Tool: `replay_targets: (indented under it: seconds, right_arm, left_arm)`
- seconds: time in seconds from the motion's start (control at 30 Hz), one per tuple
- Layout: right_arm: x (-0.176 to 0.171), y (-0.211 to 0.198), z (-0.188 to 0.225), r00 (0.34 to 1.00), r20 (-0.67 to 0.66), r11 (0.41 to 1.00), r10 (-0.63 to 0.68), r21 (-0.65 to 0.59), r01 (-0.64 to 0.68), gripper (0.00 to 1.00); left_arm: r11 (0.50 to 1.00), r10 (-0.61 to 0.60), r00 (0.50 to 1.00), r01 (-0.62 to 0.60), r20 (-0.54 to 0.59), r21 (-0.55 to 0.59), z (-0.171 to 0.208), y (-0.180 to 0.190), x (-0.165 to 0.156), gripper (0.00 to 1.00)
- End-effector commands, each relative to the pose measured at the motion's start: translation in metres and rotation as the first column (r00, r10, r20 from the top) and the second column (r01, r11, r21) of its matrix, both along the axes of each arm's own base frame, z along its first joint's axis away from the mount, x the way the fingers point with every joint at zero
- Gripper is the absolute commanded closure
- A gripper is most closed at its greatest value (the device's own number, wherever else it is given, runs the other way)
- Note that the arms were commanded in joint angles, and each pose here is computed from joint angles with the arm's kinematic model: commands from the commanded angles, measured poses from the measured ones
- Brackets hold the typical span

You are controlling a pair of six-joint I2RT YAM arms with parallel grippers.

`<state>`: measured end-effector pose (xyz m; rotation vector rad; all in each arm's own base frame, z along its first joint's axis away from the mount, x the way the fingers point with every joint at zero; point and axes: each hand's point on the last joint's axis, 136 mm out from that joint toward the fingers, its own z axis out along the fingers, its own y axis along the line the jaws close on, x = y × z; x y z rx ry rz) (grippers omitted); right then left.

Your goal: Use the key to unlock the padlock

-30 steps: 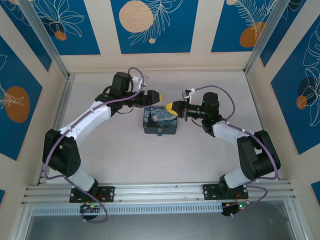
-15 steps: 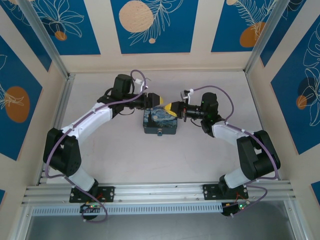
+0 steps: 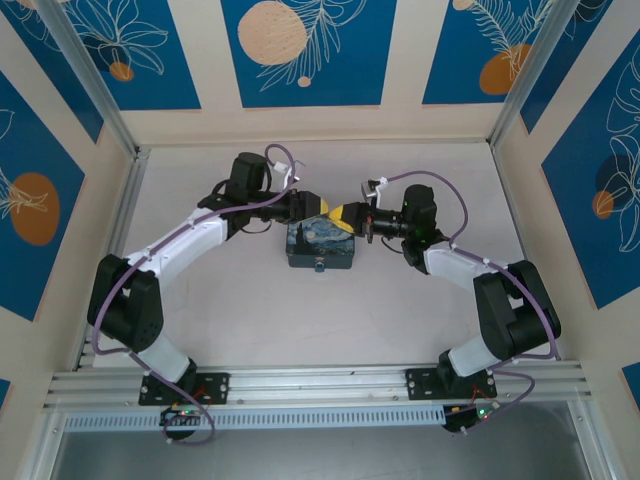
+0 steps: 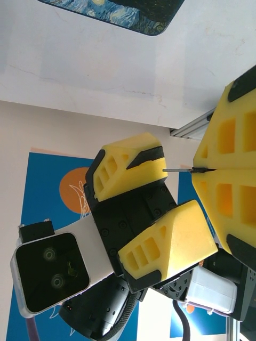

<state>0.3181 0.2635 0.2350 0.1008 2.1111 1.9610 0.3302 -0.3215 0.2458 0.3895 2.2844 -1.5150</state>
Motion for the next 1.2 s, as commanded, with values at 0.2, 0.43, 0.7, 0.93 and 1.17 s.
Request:
replay_targets:
  seconds: [0.2,0.43,0.7,0.93,1.17]
  right_arm:
    - [0.001,0.003,0.010,1.000,0.027,1.000,0.005,0.005,-0.005,1.00]
    - [0.002,0.003,0.008,1.000,0.024,1.000,0.000,0.004,0.000,1.00]
    - [0.004,0.001,0.009,1.000,0.020,1.000,-0.012,0.005,0.012,1.00]
    - [0.006,-0.005,0.012,0.999,0.024,0.999,-0.033,0.018,0.033,1.00]
    - [0.014,-0.050,0.017,0.984,0.039,0.984,-0.176,0.031,0.175,0.49]
  left_arm:
    - [0.999,-0.038,0.999,0.038,0.003,-0.020,-0.002,-0.007,-0.004,0.72]
    - [0.999,-0.045,0.999,0.045,0.005,-0.019,-0.002,-0.008,-0.006,0.78]
    - [0.998,-0.055,0.998,0.055,0.008,-0.019,-0.004,-0.010,-0.009,0.89]
    - [0.999,-0.031,0.999,0.031,0.020,-0.008,-0.004,-0.008,-0.007,1.00]
    - [0.995,0.091,0.992,-0.086,0.090,-0.052,0.009,0.001,0.003,1.00]
